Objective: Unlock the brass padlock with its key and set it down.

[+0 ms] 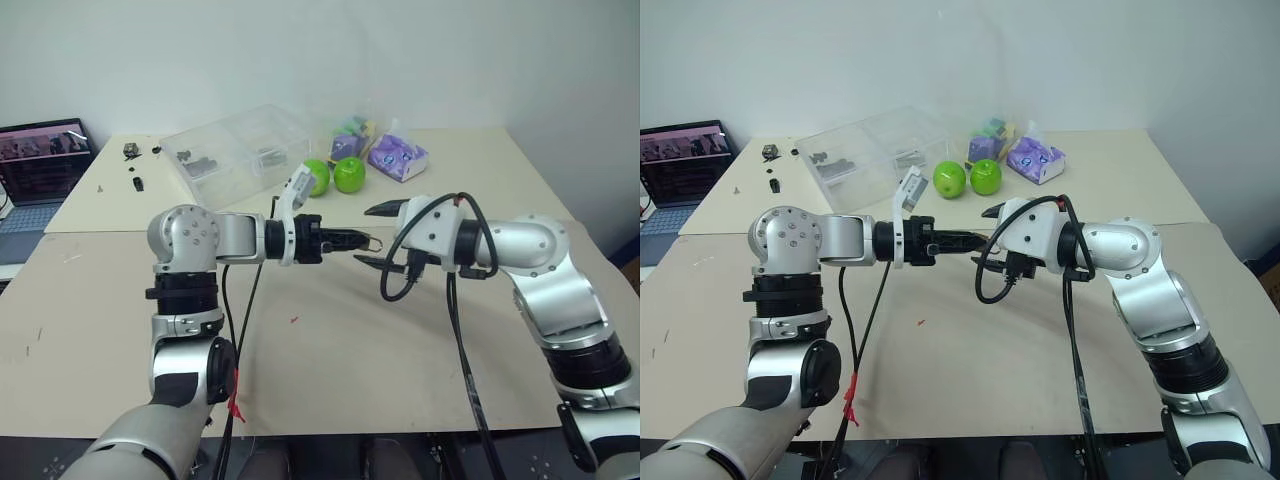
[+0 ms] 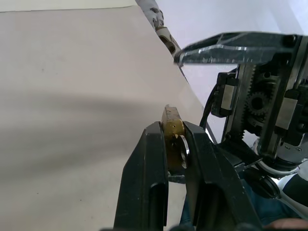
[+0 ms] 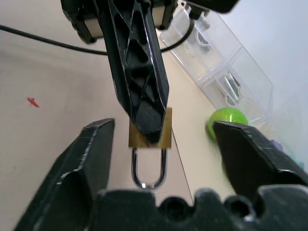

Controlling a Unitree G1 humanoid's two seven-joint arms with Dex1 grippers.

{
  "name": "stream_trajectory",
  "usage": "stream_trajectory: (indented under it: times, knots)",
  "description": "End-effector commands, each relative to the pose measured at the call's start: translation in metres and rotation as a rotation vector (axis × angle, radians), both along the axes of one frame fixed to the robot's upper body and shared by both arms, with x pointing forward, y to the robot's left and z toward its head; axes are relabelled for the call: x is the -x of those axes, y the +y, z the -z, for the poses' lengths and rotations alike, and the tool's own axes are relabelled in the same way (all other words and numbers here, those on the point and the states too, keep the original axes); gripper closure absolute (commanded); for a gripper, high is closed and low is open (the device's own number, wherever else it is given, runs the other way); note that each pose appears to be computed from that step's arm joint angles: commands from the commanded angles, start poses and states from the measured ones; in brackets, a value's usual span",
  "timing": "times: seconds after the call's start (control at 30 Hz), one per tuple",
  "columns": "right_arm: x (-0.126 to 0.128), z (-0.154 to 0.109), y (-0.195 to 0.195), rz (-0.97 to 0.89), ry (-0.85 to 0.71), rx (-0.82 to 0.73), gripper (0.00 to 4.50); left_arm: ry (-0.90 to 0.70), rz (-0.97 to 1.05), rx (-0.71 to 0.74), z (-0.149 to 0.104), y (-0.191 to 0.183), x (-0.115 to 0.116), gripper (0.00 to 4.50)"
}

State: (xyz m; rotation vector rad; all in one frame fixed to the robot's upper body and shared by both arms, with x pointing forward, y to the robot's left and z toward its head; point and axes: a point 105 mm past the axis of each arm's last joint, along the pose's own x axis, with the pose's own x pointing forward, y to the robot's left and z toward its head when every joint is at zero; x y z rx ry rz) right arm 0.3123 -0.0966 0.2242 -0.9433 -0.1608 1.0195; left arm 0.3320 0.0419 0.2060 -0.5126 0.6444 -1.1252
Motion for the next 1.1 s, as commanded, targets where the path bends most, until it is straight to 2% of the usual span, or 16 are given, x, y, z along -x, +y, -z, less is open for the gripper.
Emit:
stream_trajectory:
  times: [0.03,0.17,0.3,0.43,0.47,0.5,0.6,0.63,0.83,0.87,1.1]
  knots:
    - [-0.002,0.000,-0.022,0.051,-0.021,0.016,0.30,-0.042,-0.019,0.031,-0.016,0.011,-0.002,4.47]
    - [-0.003,0.015,-0.040,0.102,0.011,0.022,0.30,-0.012,-0.048,0.071,-0.016,0.020,-0.004,4.47]
    - [0.000,0.021,-0.041,0.113,0.059,-0.072,0.30,0.061,-0.063,0.163,-0.016,0.024,-0.007,4.47]
    - [0.002,0.024,-0.037,0.107,0.106,-0.152,0.30,0.122,-0.063,0.178,-0.005,0.028,-0.001,4.47]
    - [0.002,0.024,-0.036,0.104,0.115,-0.172,0.80,0.139,-0.063,0.180,-0.002,0.029,0.001,4.47]
    - [0.002,0.024,-0.034,0.100,0.120,-0.183,0.96,0.154,-0.064,0.186,0.001,0.030,0.002,4.47]
    - [0.003,0.021,-0.031,0.089,0.128,-0.211,1.89,0.189,-0.069,0.188,0.008,0.031,0.006,4.47]
    - [0.003,0.020,-0.029,0.084,0.132,-0.222,2.36,0.198,-0.070,0.187,0.010,0.031,0.007,4.47]
    - [0.004,0.020,-0.022,0.056,0.170,-0.257,4.31,0.213,-0.075,0.192,0.010,0.028,0.011,4.47]
    - [0.005,0.021,-0.020,0.051,0.177,-0.262,4.47,0.211,-0.075,0.196,0.008,0.026,0.011,4.47]
    - [0.008,0.027,-0.014,0.047,0.203,-0.278,4.47,0.200,-0.084,0.199,-0.004,0.017,0.015,4.47]
